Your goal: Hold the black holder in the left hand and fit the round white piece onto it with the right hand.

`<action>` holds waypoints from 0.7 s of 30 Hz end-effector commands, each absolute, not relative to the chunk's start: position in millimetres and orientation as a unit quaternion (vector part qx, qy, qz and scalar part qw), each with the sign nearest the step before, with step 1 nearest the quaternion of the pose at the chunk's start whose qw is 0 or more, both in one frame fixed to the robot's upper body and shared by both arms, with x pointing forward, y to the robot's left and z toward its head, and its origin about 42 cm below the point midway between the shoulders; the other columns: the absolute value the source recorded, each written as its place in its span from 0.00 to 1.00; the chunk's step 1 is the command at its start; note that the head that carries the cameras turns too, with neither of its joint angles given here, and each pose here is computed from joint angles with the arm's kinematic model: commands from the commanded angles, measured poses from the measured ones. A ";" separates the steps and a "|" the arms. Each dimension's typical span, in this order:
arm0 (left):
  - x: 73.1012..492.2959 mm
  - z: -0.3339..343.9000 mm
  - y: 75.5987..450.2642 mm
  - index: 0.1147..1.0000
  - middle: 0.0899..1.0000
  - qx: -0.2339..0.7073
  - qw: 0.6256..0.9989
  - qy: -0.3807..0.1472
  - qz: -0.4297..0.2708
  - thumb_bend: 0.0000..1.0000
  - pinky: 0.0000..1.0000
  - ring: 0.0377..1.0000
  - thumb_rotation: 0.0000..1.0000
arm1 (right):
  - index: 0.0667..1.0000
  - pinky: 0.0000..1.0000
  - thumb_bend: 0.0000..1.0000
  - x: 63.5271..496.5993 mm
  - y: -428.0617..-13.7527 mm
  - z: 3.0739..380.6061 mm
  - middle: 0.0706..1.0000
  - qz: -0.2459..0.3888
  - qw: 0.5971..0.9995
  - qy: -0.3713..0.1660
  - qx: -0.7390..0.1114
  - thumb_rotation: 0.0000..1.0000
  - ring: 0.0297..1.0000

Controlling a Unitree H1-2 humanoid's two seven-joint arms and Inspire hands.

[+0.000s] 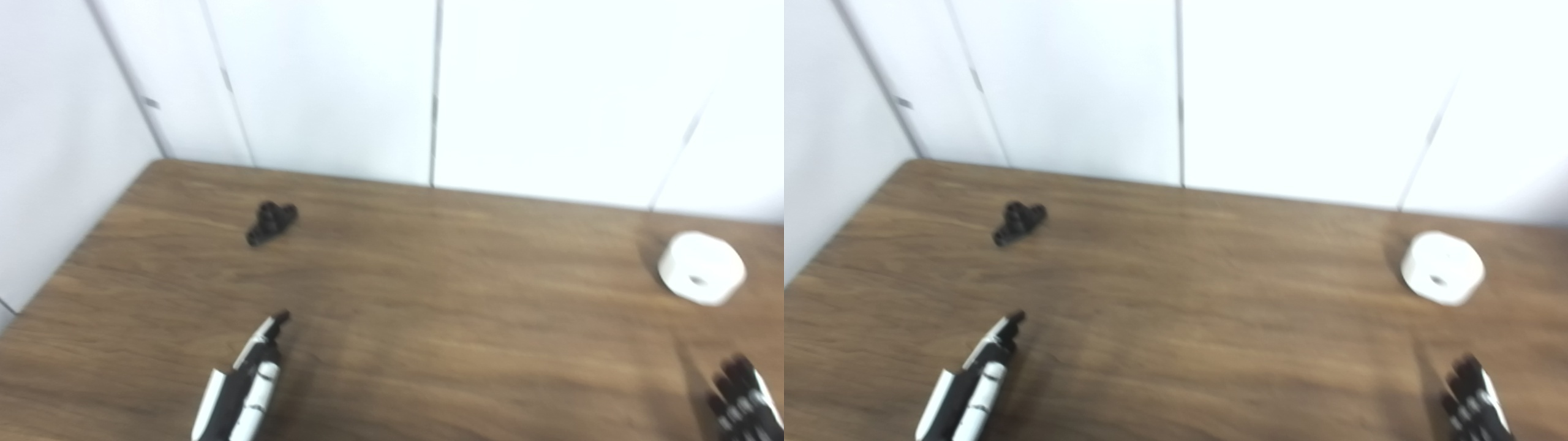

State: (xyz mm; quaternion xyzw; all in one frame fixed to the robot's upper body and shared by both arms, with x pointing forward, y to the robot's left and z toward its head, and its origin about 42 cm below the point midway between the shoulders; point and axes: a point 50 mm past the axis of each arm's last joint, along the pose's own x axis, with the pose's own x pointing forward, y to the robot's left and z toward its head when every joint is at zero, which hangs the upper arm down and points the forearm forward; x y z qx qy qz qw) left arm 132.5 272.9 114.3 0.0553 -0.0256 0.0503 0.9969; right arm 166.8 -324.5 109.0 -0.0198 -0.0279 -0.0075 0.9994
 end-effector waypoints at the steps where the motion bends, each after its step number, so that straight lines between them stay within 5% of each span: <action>1: 127.9 112.8 260.4 0.91 0.97 0.048 0.997 -0.033 0.051 0.28 1.00 1.00 0.80 | 1.00 1.00 0.73 154.5 -334.2 91.3 1.00 -0.016 0.999 0.009 -0.027 1.00 1.00; 14: 127.2 110.8 261.7 0.88 0.95 0.061 0.996 -0.028 0.060 0.35 1.00 1.00 0.60 | 1.00 1.00 0.69 152.1 -334.3 88.3 1.00 -0.029 0.999 0.009 -0.027 1.00 1.00; 21: 143.3 130.8 271.7 0.81 0.87 0.177 0.974 -0.070 0.125 0.55 0.87 0.90 0.09 | 1.00 1.00 0.68 152.6 -330.3 86.6 1.00 -0.032 0.999 0.010 -0.032 1.00 1.00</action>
